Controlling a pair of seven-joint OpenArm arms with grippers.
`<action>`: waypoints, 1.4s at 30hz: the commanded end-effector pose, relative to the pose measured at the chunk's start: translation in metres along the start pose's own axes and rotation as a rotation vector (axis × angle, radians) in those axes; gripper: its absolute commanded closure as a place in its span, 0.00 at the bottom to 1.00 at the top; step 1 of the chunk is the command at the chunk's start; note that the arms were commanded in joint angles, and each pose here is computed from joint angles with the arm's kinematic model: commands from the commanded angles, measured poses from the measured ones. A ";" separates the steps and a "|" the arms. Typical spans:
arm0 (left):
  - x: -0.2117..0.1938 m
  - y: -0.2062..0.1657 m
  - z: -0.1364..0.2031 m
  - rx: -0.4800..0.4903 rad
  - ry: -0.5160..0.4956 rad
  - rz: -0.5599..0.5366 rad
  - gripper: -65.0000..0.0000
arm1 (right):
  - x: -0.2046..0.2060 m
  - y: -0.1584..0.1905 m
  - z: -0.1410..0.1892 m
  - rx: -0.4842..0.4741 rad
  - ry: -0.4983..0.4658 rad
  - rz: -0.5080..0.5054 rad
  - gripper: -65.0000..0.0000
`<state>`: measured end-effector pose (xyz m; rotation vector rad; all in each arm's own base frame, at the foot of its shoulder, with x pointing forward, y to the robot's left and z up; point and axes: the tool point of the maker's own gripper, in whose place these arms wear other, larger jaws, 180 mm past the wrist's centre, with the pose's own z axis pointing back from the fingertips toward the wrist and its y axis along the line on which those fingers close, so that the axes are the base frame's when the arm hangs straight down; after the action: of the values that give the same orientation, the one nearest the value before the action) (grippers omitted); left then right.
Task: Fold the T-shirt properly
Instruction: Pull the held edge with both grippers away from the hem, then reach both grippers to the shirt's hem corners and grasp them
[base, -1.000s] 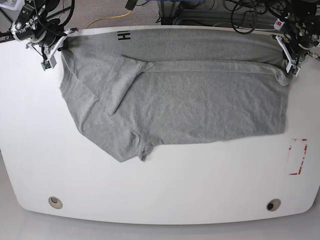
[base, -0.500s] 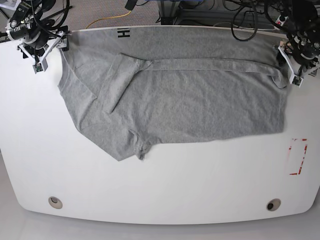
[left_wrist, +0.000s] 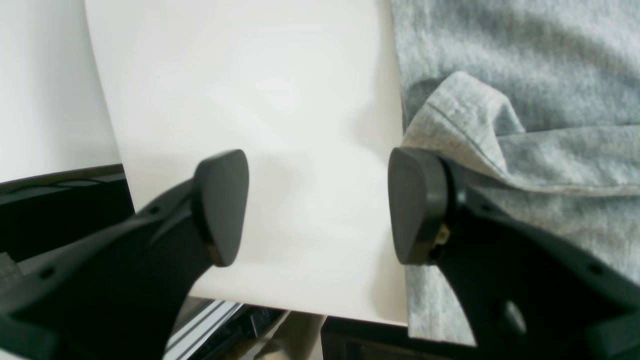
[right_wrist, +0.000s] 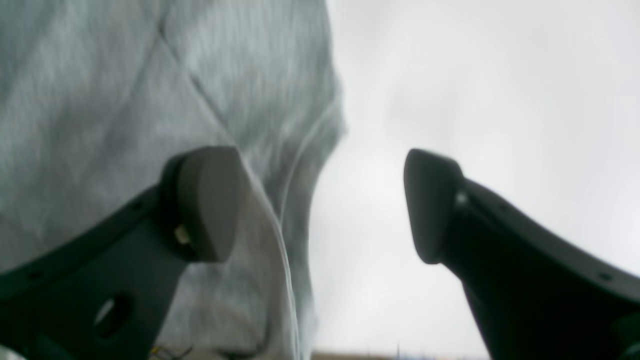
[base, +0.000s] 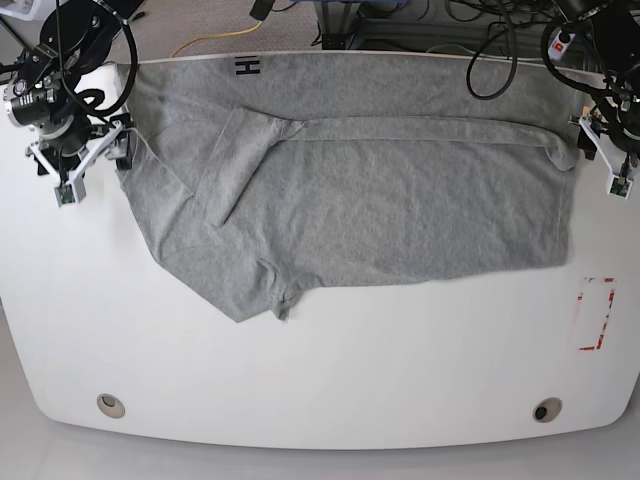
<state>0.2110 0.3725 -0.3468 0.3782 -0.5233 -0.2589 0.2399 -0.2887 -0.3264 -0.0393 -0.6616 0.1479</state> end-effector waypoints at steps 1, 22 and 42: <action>0.011 0.011 0.005 0.029 -0.032 -0.012 0.39 | 0.023 0.005 -0.008 0.034 -0.047 0.029 0.27; 0.036 0.022 0.005 0.055 -0.093 0.017 0.39 | 0.146 0.032 -0.134 0.273 -0.102 -0.025 0.27; 0.037 0.022 0.005 0.054 -0.096 0.015 0.39 | 0.120 0.073 -0.180 0.391 -0.135 -0.052 0.27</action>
<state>0.2351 0.3739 -0.3312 0.3887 -0.5926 -0.2371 0.4240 -0.1918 -0.4155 0.3802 -0.7264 0.2104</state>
